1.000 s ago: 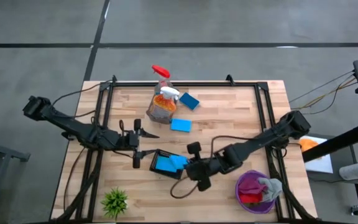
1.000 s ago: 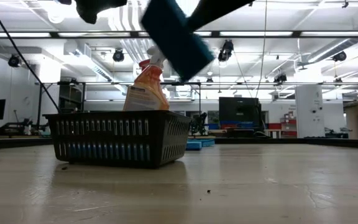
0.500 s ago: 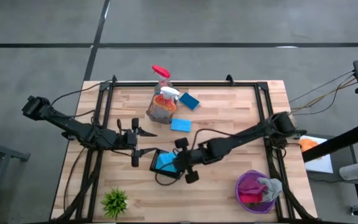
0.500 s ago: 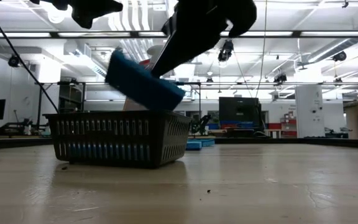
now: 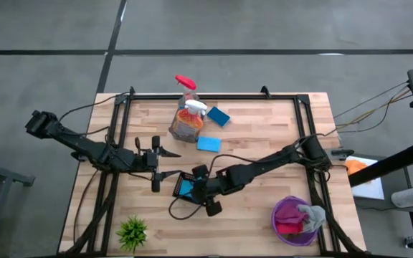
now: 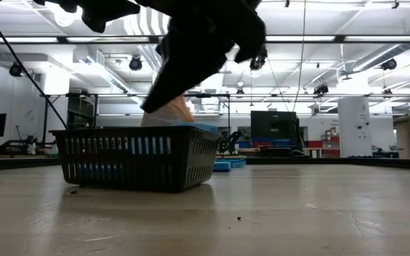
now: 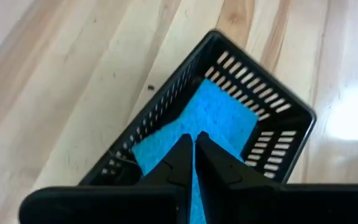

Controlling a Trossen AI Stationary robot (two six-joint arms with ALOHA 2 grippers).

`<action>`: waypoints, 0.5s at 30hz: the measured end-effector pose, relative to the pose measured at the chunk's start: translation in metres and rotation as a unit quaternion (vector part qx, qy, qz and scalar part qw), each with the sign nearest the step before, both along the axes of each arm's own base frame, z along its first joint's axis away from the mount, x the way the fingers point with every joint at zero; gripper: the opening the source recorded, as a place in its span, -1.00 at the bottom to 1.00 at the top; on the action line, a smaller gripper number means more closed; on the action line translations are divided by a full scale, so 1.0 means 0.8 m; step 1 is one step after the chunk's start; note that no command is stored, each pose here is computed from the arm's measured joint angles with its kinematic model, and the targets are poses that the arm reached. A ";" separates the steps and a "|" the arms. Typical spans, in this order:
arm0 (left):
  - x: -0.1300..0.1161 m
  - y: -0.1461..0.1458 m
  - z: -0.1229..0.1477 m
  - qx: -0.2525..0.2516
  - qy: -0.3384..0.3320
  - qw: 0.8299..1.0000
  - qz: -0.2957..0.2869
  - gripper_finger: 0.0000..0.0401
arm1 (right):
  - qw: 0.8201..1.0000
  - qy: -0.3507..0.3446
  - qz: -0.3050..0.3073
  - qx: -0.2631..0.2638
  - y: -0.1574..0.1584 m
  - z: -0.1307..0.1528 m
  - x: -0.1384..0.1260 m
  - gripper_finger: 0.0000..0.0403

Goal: Pick & Place Kitchen Items
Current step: Put the blue sponge into the black bin

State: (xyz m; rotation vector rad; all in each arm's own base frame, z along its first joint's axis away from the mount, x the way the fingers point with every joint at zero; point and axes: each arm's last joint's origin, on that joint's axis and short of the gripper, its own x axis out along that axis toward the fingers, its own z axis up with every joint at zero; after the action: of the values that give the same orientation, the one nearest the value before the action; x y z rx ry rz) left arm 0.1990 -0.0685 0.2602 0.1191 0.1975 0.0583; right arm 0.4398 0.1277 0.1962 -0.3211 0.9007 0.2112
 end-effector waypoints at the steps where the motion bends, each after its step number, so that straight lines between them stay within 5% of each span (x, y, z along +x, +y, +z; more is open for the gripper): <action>1: 0.000 0.000 0.000 0.002 0.000 1.000 0.000 0.22 | 1.000 -0.003 -0.001 0.002 0.000 0.002 0.001 -0.91; 15: 0.001 0.002 0.008 0.064 -0.023 0.998 -0.001 0.22 | 1.000 0.000 0.018 -0.004 0.006 0.042 -0.027 -0.91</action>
State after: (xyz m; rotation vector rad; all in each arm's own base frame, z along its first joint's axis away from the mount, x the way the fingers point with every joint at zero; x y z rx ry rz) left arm 0.1994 -0.0672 0.2664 0.2447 0.1486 0.0722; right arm 0.4178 0.1327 0.2298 -0.3446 0.8961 0.2420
